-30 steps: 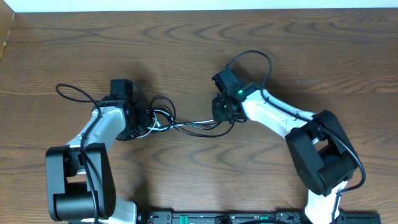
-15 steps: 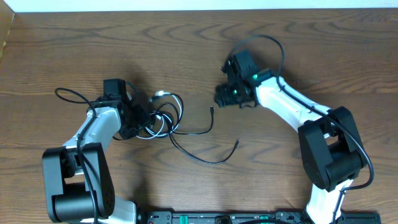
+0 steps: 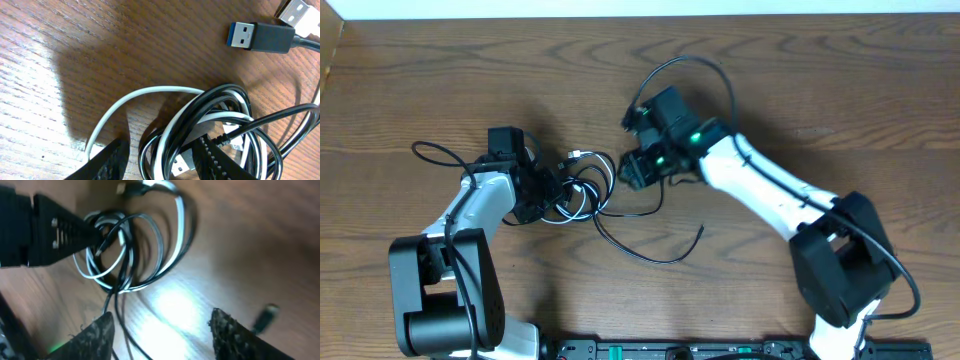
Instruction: Untangle cables
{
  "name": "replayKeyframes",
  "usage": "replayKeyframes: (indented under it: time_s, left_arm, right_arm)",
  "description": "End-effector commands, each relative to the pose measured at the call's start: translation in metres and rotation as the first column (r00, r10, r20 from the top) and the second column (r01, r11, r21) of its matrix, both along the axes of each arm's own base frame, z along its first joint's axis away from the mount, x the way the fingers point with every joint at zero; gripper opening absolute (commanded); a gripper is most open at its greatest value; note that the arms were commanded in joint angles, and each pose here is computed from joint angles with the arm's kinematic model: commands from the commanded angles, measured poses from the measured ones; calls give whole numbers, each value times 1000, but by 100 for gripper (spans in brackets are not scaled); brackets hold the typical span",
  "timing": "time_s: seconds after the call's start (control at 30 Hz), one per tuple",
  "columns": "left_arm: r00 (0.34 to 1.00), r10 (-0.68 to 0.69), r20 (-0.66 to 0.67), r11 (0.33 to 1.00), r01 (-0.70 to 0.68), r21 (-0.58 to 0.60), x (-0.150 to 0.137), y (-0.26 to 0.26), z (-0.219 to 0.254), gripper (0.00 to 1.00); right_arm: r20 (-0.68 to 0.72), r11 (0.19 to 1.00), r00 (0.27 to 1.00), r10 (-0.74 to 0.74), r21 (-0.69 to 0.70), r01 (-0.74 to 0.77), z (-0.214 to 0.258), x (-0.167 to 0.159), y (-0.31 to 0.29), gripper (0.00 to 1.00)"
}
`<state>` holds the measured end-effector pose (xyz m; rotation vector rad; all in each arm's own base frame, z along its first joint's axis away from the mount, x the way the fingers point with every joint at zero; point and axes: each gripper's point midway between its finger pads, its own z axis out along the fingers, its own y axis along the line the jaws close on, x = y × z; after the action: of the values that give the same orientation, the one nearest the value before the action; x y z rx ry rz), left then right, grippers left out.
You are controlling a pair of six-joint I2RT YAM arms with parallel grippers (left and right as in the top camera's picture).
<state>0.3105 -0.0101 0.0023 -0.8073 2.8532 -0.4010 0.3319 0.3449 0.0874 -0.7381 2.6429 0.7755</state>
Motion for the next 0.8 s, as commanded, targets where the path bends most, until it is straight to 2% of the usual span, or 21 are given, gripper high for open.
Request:
replayKeyframes:
  time_s: [0.0,0.2,0.33,0.77]
  left_arm:
    - [997,-17,-81,1000,16,-23,-20,-6,-18,47]
    - [995,-17,-100,1000,15,-24,-25,-6,-18,48]
    - [993,-17,-118,1000,15,-23,-29,-6,-19,48]
    - [992,-17,-121,1000,15,-23,-32,-7,-23,48]
  right_arm:
    - [29,995,1000,-3,-98,6,-27,-7,6,61]
    - [79,985,997,20,-172,-6,-63,-14,26,70]
    - [127,979,991,-32,-195,56,-74,-5,29,70]
    - [175,987,984,-35,-146,61,-71,5,43,69]
